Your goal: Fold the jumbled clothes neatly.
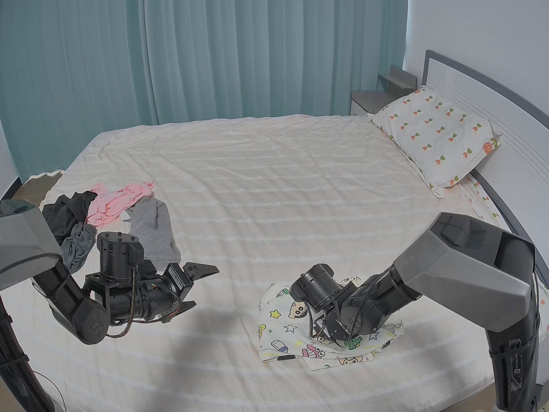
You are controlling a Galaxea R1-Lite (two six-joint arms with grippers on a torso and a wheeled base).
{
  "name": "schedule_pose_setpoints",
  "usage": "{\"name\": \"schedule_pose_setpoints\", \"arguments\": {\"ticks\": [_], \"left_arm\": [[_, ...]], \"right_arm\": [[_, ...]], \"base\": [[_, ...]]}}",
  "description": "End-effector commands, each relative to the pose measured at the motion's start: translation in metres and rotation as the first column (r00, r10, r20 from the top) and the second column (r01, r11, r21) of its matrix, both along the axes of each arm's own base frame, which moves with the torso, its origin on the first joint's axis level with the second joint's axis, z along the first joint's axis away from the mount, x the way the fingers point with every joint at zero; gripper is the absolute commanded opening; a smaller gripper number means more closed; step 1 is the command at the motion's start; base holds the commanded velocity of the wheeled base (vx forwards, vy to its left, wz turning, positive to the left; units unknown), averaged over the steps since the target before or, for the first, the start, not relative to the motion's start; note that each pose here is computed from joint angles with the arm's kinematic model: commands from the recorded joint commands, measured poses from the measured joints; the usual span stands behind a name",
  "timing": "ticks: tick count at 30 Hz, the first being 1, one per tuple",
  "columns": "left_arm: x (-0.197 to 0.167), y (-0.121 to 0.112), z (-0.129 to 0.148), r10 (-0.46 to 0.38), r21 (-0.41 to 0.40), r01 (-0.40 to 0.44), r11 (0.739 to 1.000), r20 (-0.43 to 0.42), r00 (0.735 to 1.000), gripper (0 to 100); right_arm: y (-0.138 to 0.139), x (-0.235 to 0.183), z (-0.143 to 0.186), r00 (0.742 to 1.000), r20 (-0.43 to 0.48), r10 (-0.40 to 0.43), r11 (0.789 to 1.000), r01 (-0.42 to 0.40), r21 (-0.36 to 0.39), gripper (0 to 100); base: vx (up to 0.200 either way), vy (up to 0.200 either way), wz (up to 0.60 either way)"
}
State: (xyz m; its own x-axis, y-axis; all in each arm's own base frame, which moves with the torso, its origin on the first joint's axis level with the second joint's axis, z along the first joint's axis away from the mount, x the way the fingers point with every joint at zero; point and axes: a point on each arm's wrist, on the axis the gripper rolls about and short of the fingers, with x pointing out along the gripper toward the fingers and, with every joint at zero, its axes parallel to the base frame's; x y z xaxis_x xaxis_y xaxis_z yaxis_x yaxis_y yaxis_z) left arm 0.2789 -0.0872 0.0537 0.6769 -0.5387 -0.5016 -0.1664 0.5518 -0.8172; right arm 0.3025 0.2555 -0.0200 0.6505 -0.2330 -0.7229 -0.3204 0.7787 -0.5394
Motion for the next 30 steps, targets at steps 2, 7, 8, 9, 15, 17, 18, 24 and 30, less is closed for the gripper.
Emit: {"name": "schedule_pose_setpoints", "arguments": {"ticks": [2, 7, 8, 9, 15, 17, 18, 24, 30], "left_arm": [[0.0, 0.0, -0.001, 0.0, 0.0, 0.0, 1.0, -0.002, 1.0, 100], [0.0, 0.0, 0.0, 0.0, 0.0, 0.0, 1.0, -0.001, 1.0, 100], [0.0, 0.0, -0.001, 0.0, 0.001, 0.0, 1.0, -0.004, 1.0, 100], [0.0, 0.0, -0.001, -0.001, 0.0, 0.001, 1.0, -0.004, 1.0, 100], [0.0, 0.0, -0.001, 0.0, 0.0, 0.0, 1.0, -0.002, 1.0, 100], [0.0, 0.0, -0.001, 0.0, 0.0, 0.0, 1.0, -0.002, 1.0, 100], [0.0, 0.0, -0.001, 0.0, 0.0, 0.0, 1.0, -0.002, 1.0, 100], [0.0, 0.0, 0.0, 0.0, 0.0, 0.0, 1.0, -0.001, 1.0, 100], [0.0, 0.0, 0.0, 0.0, 0.0, 0.0, 1.0, -0.001, 1.0, 100]], "right_arm": [[-0.013, -0.002, 0.012, 1.0, 0.003, -0.024, 1.0, 0.024, -0.001, 100], [-0.031, 0.0, 0.016, 0.998, -0.005, -0.062, 0.998, 0.062, -0.013, 100], [-0.035, 0.001, 0.018, 0.997, -0.003, -0.073, 0.997, 0.073, -0.012, 100], [-0.036, 0.001, 0.017, 0.997, -0.005, -0.075, 0.997, 0.075, -0.013, 100], [-0.059, -0.001, 0.025, 0.992, -0.011, -0.122, 0.992, 0.122, -0.02, 100], [-0.068, -0.001, 0.027, 0.989, -0.014, -0.144, 0.989, 0.144, -0.022, 100], [-0.073, 0.0, 0.027, 0.988, -0.018, -0.157, 0.987, 0.156, -0.025, 100], [-0.098, -0.004, 0.027, 0.976, -0.033, -0.217, 0.976, 0.216, -0.036, 100], [-0.114, -0.003, 0.032, 0.967, -0.006, -0.256, 0.967, 0.255, -0.007, 100]], "base": [[0.0, 0.0, 0.0], [0.0, 0.0, 0.0], [0.0, 0.0, 0.0], [0.0, 0.0, 0.0], [0.0, 0.0, 0.0], [0.0, 0.0, 0.0], [0.0, 0.0, 0.0], [0.0, 0.0, 0.0], [0.0, 0.0, 0.0]]}}
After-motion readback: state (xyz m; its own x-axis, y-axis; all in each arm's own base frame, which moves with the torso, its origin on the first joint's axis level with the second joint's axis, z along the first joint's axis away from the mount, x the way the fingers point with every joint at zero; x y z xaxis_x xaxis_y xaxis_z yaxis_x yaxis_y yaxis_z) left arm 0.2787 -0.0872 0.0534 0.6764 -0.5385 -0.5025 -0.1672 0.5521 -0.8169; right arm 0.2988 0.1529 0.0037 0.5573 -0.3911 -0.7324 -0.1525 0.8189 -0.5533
